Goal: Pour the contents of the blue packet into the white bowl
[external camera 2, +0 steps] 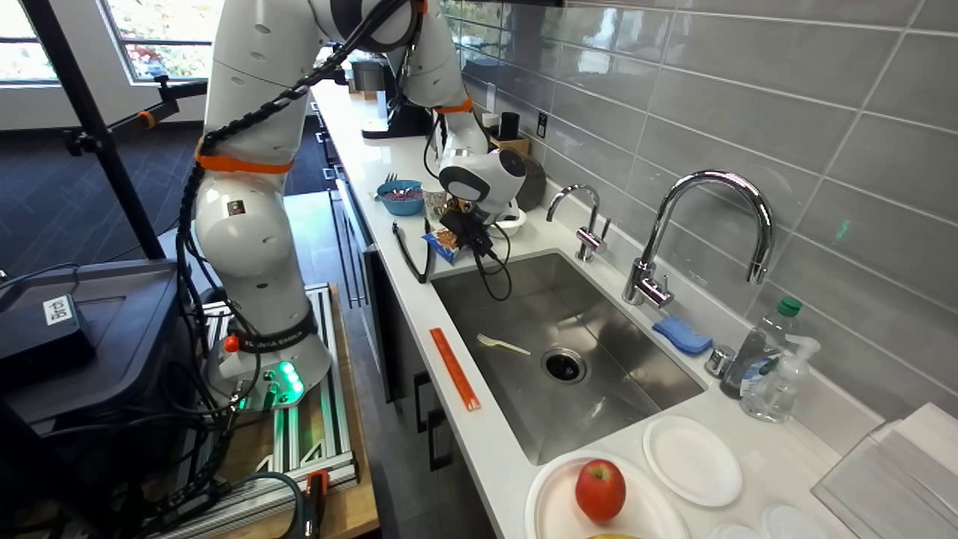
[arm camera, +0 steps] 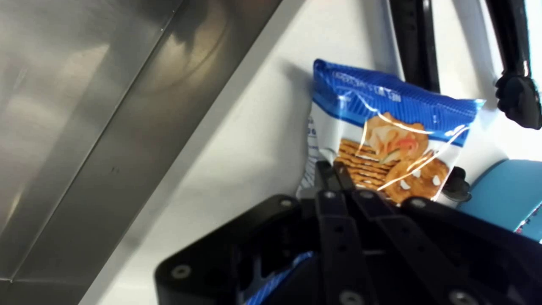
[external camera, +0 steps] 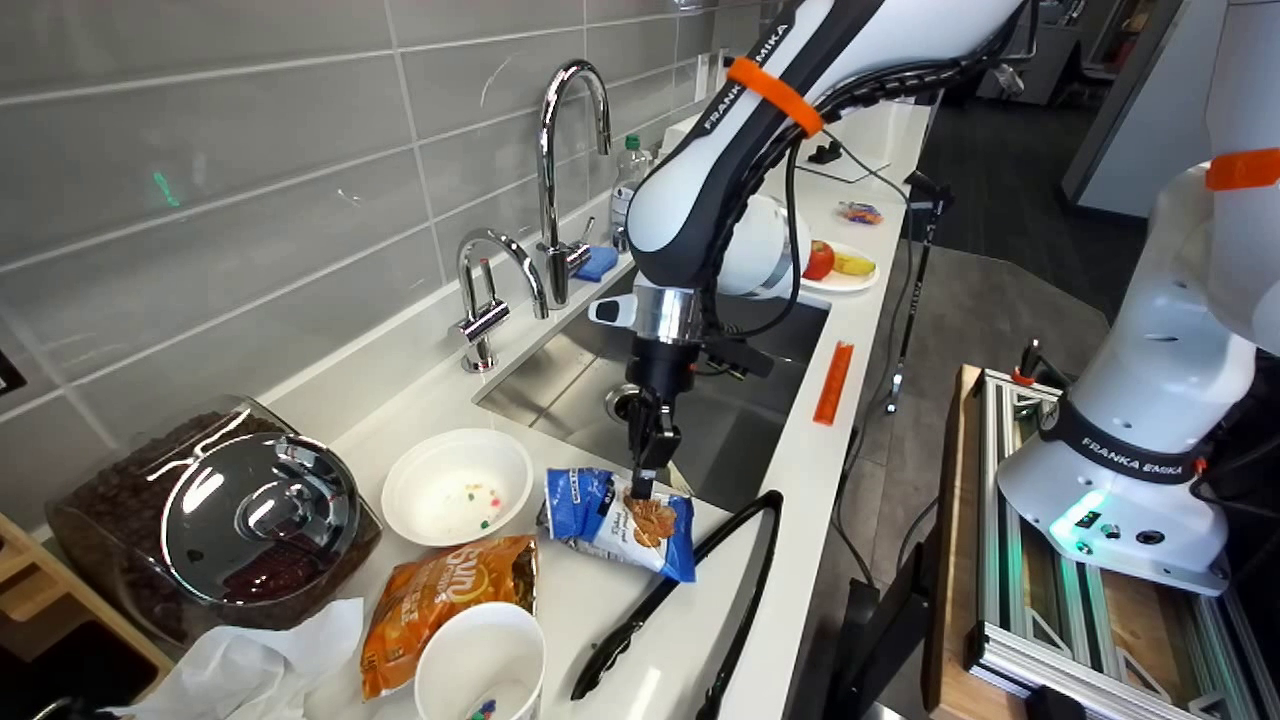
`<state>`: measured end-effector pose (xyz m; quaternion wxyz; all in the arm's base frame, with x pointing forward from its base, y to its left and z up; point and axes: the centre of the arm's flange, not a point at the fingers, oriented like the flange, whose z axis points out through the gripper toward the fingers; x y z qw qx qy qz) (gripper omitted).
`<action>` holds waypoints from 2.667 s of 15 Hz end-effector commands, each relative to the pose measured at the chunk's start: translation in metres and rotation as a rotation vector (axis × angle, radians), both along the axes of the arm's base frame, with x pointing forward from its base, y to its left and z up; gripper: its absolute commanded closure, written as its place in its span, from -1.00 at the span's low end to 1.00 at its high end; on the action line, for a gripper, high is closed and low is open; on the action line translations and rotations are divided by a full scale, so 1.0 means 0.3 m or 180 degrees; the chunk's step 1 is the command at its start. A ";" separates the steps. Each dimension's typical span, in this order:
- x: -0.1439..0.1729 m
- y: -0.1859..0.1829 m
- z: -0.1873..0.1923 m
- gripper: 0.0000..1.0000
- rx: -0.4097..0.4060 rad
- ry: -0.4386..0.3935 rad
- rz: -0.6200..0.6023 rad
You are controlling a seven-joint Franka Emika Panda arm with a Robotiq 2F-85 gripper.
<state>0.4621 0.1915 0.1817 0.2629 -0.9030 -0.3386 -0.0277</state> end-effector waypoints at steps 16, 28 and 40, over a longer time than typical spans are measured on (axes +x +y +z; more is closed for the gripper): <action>-0.067 -0.008 0.166 0.99 -0.0140 -0.0416 0.0428; -0.045 0.124 0.394 0.99 -0.0762 -0.0677 0.0700; 0.053 0.380 0.542 0.99 -0.2201 -0.0665 0.0997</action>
